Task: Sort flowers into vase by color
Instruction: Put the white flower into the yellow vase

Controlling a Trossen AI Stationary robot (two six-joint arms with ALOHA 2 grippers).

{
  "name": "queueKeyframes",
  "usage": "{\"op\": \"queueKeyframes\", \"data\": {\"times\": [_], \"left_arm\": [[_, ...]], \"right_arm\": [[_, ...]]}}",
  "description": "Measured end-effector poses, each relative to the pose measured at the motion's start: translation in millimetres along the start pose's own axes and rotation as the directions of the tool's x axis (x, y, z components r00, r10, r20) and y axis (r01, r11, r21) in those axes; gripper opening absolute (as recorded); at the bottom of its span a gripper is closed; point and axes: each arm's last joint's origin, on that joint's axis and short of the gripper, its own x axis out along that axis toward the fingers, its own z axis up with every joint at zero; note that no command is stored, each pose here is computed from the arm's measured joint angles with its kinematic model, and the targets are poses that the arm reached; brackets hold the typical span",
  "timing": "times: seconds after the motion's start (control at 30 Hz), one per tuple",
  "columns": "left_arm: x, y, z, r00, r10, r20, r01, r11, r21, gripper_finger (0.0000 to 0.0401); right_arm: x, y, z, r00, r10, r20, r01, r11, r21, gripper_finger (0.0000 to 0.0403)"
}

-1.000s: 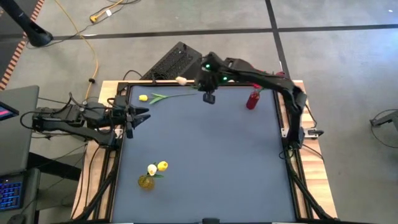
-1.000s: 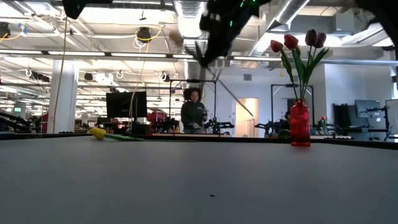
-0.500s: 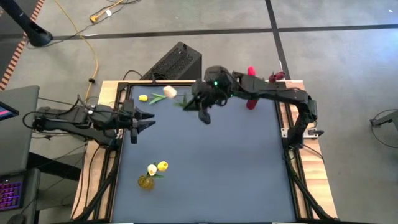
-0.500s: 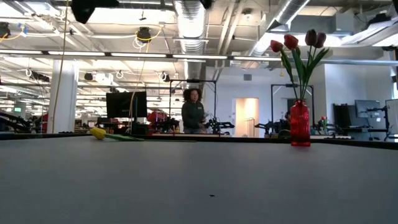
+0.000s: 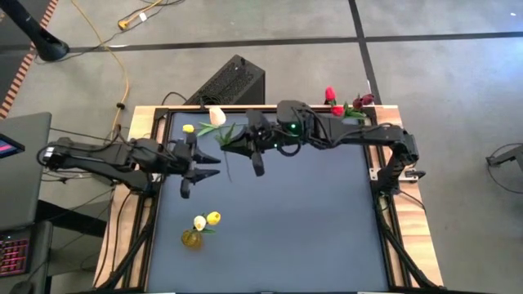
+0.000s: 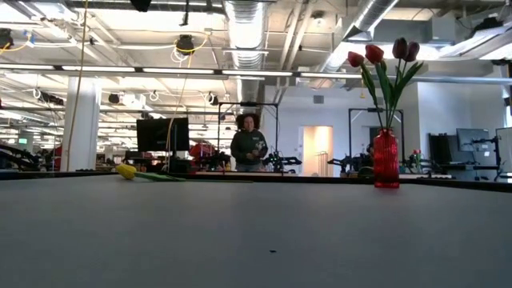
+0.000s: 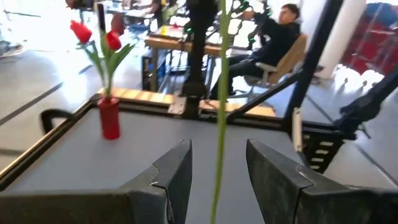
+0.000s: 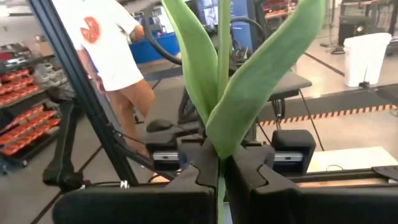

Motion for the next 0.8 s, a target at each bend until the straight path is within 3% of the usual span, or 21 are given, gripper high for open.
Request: {"op": "queueKeyframes", "data": {"times": [0.63, 0.8], "left_arm": [[19, -5, 2, 0.996, -0.067, 0.053, 0.067, 0.998, -0.005, 0.0138], [19, -5, 2, 0.996, -0.067, 0.052, 0.067, 0.998, -0.007, 0.0104]], "right_arm": [[3, 6, 0, 0.998, -0.026, 0.058, 0.027, 0.999, -0.017, 0.0038], [3, 6, 0, 0.998, -0.024, 0.057, 0.025, 1.000, -0.017, 0.0040]]}}
